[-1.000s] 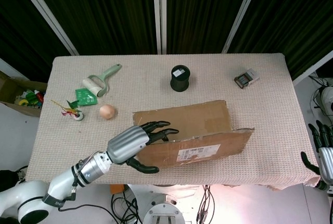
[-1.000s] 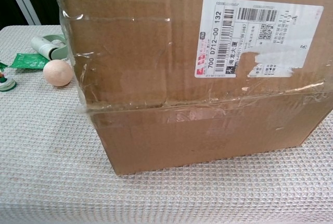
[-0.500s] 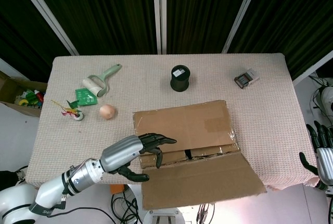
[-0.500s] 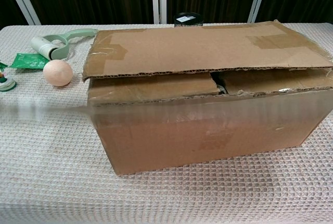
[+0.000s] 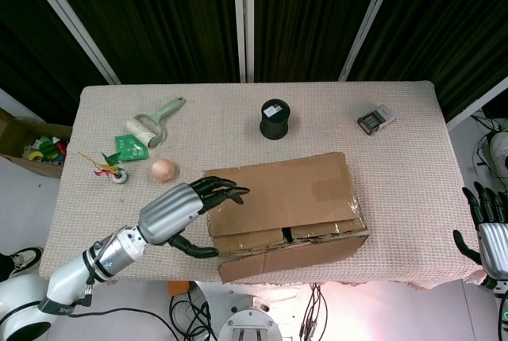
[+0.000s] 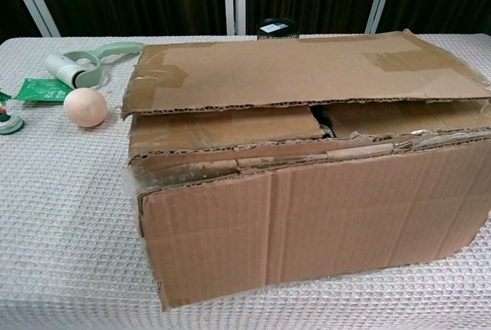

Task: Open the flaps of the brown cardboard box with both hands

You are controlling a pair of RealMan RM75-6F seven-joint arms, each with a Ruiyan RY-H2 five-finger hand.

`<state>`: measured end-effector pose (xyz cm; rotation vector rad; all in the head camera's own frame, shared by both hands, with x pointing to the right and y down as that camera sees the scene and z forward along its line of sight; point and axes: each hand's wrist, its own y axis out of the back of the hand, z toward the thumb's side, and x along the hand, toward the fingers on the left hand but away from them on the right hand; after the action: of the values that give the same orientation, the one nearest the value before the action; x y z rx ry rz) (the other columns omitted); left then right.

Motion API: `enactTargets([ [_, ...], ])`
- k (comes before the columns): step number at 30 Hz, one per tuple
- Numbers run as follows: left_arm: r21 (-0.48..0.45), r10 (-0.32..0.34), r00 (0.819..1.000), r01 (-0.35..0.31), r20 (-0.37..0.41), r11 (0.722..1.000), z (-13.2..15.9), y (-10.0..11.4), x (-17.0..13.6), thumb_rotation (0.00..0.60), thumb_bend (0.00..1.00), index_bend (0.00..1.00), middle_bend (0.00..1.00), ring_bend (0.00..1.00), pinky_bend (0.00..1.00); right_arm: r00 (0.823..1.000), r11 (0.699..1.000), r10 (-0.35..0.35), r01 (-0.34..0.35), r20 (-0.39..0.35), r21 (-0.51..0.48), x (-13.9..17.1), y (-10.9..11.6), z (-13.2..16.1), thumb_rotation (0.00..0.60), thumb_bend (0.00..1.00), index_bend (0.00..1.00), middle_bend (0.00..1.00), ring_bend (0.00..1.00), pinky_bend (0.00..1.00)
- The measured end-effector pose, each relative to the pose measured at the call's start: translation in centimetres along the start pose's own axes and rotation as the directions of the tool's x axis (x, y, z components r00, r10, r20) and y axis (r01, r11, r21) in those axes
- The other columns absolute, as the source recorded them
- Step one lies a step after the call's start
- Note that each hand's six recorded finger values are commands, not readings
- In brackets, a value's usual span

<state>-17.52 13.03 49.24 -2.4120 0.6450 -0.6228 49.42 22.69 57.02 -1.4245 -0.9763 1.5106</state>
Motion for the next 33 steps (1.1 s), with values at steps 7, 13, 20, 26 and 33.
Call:
enactTargets([
  [7, 0.326, 0.268, 0.953, -0.211, -0.141, 0.921, -5.7, 4.1, -2.8, 0.145, 0.02, 0.09, 0.18, 0.08, 0.15, 0.993, 0.999, -0.030, 0.033, -0.117, 0.025, -1.5, 1.7, 3.6, 0.600, 0.30, 0.00, 0.00, 0.00, 0.00],
  [13, 0.572, 0.493, 0.820, -0.263, -0.292, 0.777, -12.2, 7.3, -9.3, 0.188, 0.02, 0.09, 0.18, 0.08, 0.15, 0.958, 0.999, -0.038, 0.040, -0.284, 0.001, -3.0, 3.2, 9.4, 0.600, 0.29, 0.00, 0.00, 0.00, 0.00],
  [20, 0.607, 0.563, 0.720, -0.248, -0.406, 0.755, -16.4, 7.0, -15.5, 0.191, 0.02, 0.09, 0.18, 0.08, 0.15, 0.883, 1.000, 0.017, -0.025, -0.469, -0.011, -4.2, 3.4, 16.8, 0.600, 0.28, 0.00, 0.00, 0.00, 0.00],
  [26, 0.582, 0.582, 0.669, -0.267, -0.462, 0.768, -18.5, 6.2, -19.3, 0.187, 0.03, 0.09, 0.18, 0.08, 0.15, 0.809, 0.996, 0.079, -0.084, -0.582, 0.018, -4.4, 3.2, 22.4, 0.600, 0.27, 0.00, 0.00, 0.00, 0.00],
  [33, 0.561, 0.582, 0.656, -0.281, -0.480, 0.779, -19.2, 5.6, -20.6, 0.187, 0.02, 0.09, 0.18, 0.08, 0.15, 0.785, 0.995, 0.098, -0.082, -0.612, 0.055, -5.0, 2.9, 25.3, 0.600, 0.27, 0.00, 0.00, 0.00, 0.00],
])
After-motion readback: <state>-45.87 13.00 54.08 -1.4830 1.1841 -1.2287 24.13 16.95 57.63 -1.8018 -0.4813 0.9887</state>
